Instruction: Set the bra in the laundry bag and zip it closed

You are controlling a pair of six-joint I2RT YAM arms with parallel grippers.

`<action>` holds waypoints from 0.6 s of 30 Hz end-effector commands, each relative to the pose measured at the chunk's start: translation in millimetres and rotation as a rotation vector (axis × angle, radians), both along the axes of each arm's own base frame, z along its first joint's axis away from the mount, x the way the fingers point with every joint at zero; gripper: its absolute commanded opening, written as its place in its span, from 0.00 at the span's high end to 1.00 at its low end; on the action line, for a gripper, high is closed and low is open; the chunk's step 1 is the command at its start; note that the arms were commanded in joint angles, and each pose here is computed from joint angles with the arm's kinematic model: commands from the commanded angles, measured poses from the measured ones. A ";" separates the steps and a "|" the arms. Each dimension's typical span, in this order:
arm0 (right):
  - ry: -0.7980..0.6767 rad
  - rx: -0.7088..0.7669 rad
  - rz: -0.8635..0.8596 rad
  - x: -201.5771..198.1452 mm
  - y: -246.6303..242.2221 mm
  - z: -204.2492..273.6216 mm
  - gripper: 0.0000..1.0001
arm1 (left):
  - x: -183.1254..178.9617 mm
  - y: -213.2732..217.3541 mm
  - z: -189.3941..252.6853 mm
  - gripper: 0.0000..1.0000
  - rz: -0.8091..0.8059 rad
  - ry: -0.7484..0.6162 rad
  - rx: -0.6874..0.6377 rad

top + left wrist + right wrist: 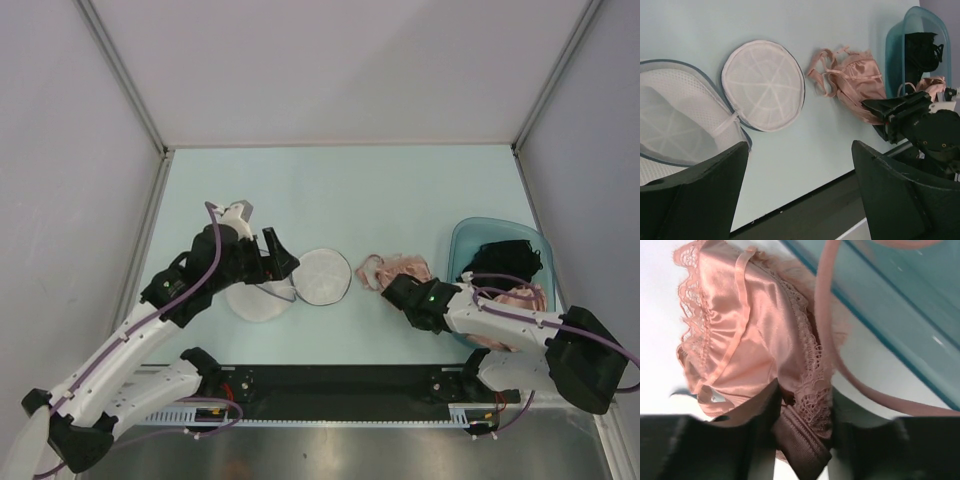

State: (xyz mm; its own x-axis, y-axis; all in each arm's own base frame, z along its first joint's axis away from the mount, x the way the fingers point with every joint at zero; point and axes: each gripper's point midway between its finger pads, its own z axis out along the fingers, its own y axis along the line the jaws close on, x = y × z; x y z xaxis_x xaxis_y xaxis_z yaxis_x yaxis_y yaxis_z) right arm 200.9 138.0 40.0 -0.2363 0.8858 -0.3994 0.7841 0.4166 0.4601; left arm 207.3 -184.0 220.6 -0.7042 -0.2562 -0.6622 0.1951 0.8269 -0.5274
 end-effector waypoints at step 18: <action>-0.722 -0.322 1.660 -46.0 97.4 177.9 1.00 | -35.2 -71.2 121.6 0.01 -0.622 -0.351 -0.153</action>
State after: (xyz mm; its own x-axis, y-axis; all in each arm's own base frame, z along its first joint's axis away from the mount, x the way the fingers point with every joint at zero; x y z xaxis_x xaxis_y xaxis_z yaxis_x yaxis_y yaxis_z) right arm 192.8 192.8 171.9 -0.5981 0.1342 -0.7901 -0.2903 0.8826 0.3697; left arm 185.8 -240.5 310.7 -0.6311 -0.0301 -0.7751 0.6339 0.5559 -0.5377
